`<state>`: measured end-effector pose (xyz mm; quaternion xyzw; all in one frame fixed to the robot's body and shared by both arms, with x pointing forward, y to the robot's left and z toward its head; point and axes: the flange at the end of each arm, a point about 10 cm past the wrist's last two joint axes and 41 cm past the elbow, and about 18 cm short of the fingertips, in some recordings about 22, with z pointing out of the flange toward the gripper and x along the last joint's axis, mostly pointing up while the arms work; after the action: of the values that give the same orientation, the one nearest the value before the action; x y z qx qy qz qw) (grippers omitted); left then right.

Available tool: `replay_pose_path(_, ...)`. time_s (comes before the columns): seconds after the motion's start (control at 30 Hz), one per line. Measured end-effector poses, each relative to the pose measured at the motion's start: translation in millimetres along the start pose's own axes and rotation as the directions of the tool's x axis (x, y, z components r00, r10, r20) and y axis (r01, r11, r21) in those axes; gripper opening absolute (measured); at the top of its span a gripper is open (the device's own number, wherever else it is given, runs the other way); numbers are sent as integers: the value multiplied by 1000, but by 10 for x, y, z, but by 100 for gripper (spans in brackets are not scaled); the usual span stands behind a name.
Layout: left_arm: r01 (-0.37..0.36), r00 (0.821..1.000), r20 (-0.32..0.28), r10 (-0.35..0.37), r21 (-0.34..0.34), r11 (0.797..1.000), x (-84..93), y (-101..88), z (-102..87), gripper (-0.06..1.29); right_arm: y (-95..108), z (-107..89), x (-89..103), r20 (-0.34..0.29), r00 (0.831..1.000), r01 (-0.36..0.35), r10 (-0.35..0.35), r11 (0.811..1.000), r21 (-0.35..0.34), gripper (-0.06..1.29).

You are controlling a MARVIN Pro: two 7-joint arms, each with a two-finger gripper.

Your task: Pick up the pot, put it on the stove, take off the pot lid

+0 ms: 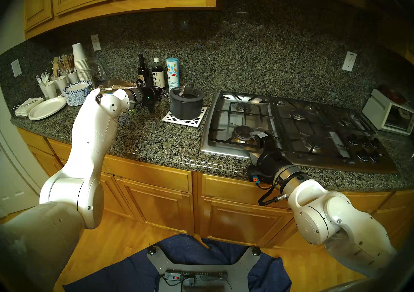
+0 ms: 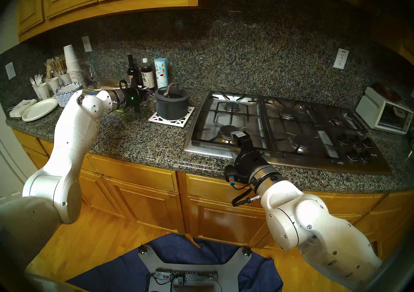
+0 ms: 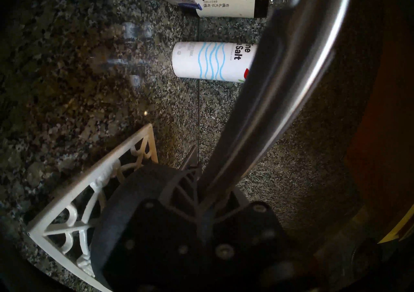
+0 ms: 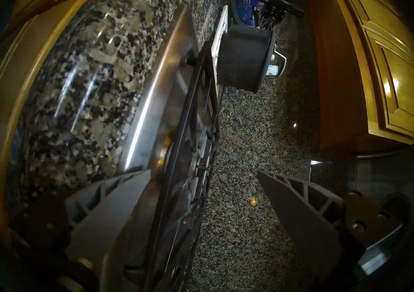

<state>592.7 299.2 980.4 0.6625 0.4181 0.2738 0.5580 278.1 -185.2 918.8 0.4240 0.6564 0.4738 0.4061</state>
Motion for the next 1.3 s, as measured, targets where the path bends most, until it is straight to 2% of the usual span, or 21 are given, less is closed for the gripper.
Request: replay_pose_path(1.3, 107, 993, 47, -106, -10, 994, -60, 164, -39, -2, -9, 1, 2, 0, 1000, -2, 2, 1000, 8, 124)
